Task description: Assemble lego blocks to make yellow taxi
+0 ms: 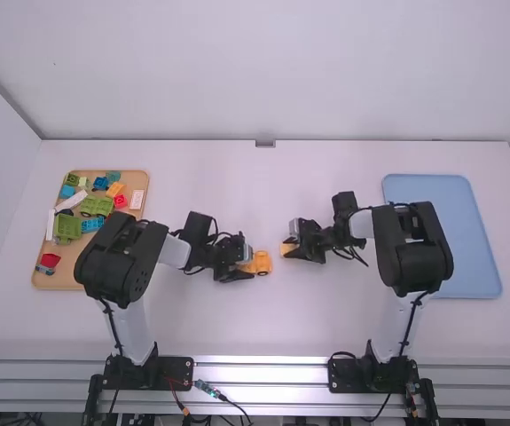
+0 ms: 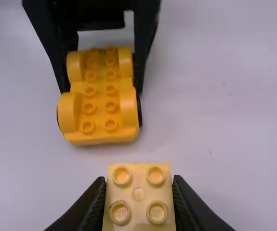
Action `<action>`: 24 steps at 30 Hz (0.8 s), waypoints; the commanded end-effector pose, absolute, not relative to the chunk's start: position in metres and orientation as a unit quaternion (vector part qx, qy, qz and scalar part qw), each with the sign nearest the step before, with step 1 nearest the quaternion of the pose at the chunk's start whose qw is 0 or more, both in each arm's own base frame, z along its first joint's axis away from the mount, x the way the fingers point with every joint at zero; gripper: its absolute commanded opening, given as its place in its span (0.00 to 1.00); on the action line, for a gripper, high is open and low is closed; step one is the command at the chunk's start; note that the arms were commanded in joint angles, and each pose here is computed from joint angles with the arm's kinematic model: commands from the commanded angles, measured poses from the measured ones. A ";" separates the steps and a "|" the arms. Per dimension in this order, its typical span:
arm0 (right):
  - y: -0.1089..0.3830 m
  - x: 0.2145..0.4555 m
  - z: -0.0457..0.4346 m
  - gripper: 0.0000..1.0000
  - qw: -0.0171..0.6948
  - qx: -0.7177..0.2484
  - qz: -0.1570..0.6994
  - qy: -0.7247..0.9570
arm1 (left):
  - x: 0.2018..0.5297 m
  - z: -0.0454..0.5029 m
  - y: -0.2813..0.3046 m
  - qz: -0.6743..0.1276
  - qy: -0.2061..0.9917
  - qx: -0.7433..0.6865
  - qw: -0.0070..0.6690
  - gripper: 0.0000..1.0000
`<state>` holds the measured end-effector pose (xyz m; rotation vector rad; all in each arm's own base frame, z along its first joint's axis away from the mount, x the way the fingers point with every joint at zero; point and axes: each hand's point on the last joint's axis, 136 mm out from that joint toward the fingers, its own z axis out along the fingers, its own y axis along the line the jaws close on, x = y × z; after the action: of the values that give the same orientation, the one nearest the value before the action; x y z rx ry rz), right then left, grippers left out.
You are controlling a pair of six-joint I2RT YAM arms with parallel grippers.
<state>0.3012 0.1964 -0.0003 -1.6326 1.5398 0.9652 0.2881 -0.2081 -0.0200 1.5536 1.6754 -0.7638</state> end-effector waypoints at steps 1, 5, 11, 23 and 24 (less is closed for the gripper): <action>0.206 0.304 0.016 0.19 0.356 -0.639 0.367 0.575 | 0.289 -0.040 -0.195 -0.255 0.668 0.616 0.330 0.21; 0.217 0.298 0.021 0.18 0.358 -0.646 0.378 0.558 | 0.288 -0.041 -0.195 -0.253 0.667 0.617 0.333 0.19; 0.223 0.295 0.028 0.18 0.367 -0.644 0.393 0.544 | 0.285 -0.043 -0.194 -0.249 0.663 0.618 0.342 0.18; 0.226 0.292 0.033 0.18 0.371 -0.634 0.410 0.540 | 0.291 -0.060 -0.210 -0.309 0.666 0.597 0.323 0.19; 0.226 0.293 0.033 0.18 0.369 -0.631 0.412 0.545 | 0.292 -0.062 -0.211 -0.310 0.667 0.597 0.320 0.18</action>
<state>0.2867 0.2231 0.0188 -1.6392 1.4233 1.0577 0.2999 -0.2231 -0.0207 1.5310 1.5908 -0.8605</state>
